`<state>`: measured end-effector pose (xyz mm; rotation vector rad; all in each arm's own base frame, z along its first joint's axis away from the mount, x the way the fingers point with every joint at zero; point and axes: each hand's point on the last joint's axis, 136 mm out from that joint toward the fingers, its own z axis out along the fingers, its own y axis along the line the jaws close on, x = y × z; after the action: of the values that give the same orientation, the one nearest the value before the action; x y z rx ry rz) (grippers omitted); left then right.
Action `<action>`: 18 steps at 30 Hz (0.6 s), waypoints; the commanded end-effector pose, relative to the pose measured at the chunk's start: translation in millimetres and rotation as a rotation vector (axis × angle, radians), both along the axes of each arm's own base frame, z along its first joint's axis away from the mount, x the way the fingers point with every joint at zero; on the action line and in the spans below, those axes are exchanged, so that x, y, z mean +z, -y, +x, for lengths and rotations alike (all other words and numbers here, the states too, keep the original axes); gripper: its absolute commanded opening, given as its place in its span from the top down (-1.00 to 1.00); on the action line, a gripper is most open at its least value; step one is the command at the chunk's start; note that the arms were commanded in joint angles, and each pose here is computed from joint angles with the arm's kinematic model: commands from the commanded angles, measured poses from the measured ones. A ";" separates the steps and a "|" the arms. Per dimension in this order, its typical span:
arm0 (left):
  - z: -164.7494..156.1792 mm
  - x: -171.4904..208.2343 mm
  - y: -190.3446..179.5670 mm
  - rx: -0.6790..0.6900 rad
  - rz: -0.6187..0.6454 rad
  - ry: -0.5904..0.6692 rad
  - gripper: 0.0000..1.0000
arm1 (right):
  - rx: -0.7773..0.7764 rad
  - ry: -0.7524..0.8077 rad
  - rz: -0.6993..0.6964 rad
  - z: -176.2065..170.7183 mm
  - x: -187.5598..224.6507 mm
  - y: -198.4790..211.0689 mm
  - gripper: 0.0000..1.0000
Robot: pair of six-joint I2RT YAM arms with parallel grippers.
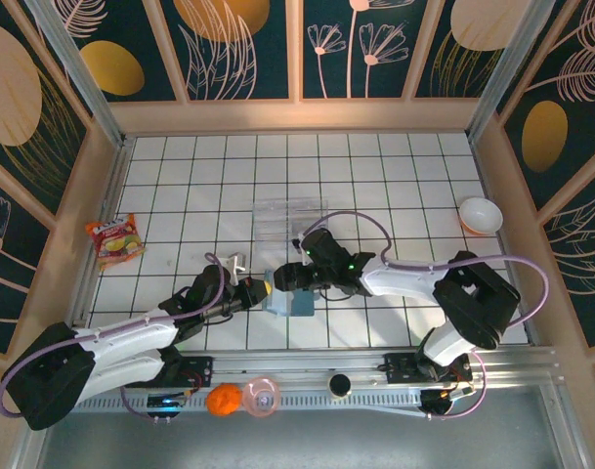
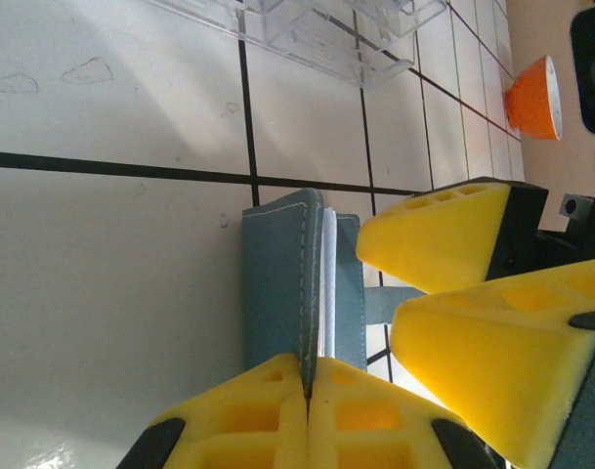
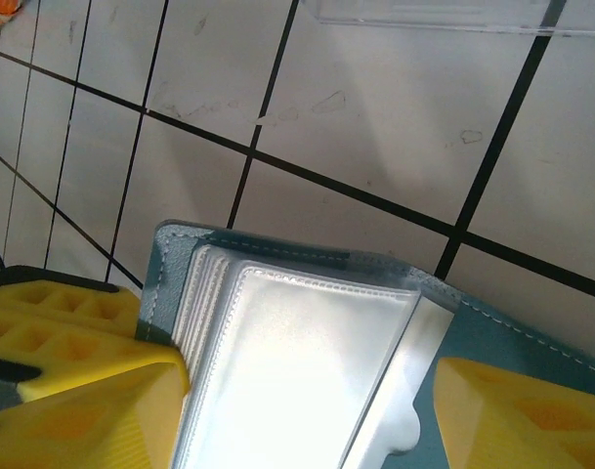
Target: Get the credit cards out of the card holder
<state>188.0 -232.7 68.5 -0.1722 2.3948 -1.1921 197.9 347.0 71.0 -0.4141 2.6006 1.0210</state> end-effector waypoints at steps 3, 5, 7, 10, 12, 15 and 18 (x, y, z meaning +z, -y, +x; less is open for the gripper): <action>1.7 18.1 10.3 -0.020 -0.063 0.027 1.00 | 0.033 0.000 0.008 0.3 1.0 -14.4 -0.38; 1.8 18.7 10.3 -0.020 -0.065 0.028 1.00 | 0.027 -0.010 -0.016 1.0 -5.8 -12.6 -0.38; 1.4 19.4 11.2 -0.026 -0.068 0.031 1.00 | 0.026 -0.018 -0.028 0.7 -10.2 -12.3 -0.38; 1.8 19.9 10.6 -0.023 -0.066 0.031 1.00 | 0.004 -0.028 -0.061 1.7 -16.5 -7.0 -0.38; 1.5 18.7 9.1 -0.017 -0.059 0.028 1.00 | -0.016 -0.035 -0.095 0.7 -22.2 0.7 -0.37; 1.6 17.8 7.1 -0.009 -0.053 0.027 1.00 | -0.049 -0.042 -0.143 -1.7 -31.3 15.3 -0.37; 1.7 17.8 6.4 -0.006 -0.051 0.026 1.00 | -0.084 -0.048 -0.180 -4.0 -36.8 29.5 -0.37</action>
<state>187.1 -232.8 70.9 -0.1719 2.3906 -1.2006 200.0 339.3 44.5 -0.3782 2.6852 0.8973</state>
